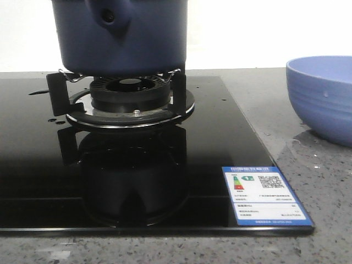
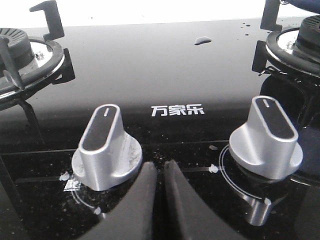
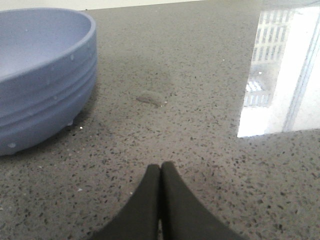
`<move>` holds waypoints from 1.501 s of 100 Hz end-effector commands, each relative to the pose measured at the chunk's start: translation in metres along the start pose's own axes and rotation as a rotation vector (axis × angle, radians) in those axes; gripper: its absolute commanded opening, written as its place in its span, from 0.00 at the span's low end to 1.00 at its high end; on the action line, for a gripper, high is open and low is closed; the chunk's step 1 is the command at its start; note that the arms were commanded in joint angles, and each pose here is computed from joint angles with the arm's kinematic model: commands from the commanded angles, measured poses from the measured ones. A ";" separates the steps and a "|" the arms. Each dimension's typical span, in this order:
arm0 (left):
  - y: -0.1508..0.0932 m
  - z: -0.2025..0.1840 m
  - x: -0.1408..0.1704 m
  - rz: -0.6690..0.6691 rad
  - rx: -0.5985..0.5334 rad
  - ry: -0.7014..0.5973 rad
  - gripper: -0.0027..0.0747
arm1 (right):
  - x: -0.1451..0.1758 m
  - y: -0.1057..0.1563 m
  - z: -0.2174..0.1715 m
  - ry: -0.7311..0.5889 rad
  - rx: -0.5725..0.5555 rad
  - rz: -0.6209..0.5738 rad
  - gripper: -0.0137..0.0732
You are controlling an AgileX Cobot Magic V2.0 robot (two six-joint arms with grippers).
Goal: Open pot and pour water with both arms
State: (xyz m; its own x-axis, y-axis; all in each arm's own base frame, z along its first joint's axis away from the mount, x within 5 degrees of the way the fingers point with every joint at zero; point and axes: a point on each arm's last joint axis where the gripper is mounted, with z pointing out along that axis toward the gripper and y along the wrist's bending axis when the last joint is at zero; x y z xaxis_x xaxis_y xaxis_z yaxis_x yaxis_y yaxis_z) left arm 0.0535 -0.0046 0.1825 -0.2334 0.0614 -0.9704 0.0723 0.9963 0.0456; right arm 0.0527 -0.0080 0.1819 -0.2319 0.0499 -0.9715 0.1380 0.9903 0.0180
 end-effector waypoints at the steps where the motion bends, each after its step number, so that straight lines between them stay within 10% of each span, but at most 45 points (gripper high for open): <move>1: 0.000 0.001 0.004 -0.010 -0.010 -0.041 0.01 | 0.005 -0.001 0.002 -0.022 0.008 -0.019 0.08; 19: 0.002 0.000 -0.006 -0.027 -0.025 -0.159 0.01 | -0.013 0.001 -0.001 -0.221 -0.012 -0.017 0.08; 41: 0.008 -0.005 -0.024 -0.645 0.025 -0.375 0.01 | -0.037 -0.002 -0.010 -0.506 -0.063 0.343 0.08; 58: 0.010 -0.005 -0.023 -0.964 0.061 -0.380 0.01 | -0.032 -0.007 -0.008 -0.451 -0.100 0.793 0.08; 72: 0.010 -0.005 -0.024 -1.132 0.094 -0.369 0.01 | -0.029 0.000 -0.006 -0.340 -0.157 0.876 0.08; 104: -0.015 -0.018 -0.064 -0.822 0.294 -0.202 0.01 | -0.071 0.022 -0.025 -0.149 -0.320 0.758 0.09; 130: -0.030 -0.014 -0.110 -0.557 0.440 -0.029 0.01 | -0.104 0.040 -0.019 0.287 -0.367 0.562 0.09; 150: -0.056 -0.019 -0.135 -0.414 0.768 0.106 0.01 | -0.127 0.059 -0.013 0.595 -0.567 0.403 0.09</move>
State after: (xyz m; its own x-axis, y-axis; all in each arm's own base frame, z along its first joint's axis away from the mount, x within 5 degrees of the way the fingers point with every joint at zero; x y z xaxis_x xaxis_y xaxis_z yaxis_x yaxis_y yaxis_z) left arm 0.0616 -0.0557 0.2949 -0.4558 -0.3106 -0.8341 0.4651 0.7159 -0.5207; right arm 0.0704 0.0384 0.2901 -0.7031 0.3959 -0.5907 -0.0320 0.8122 0.5825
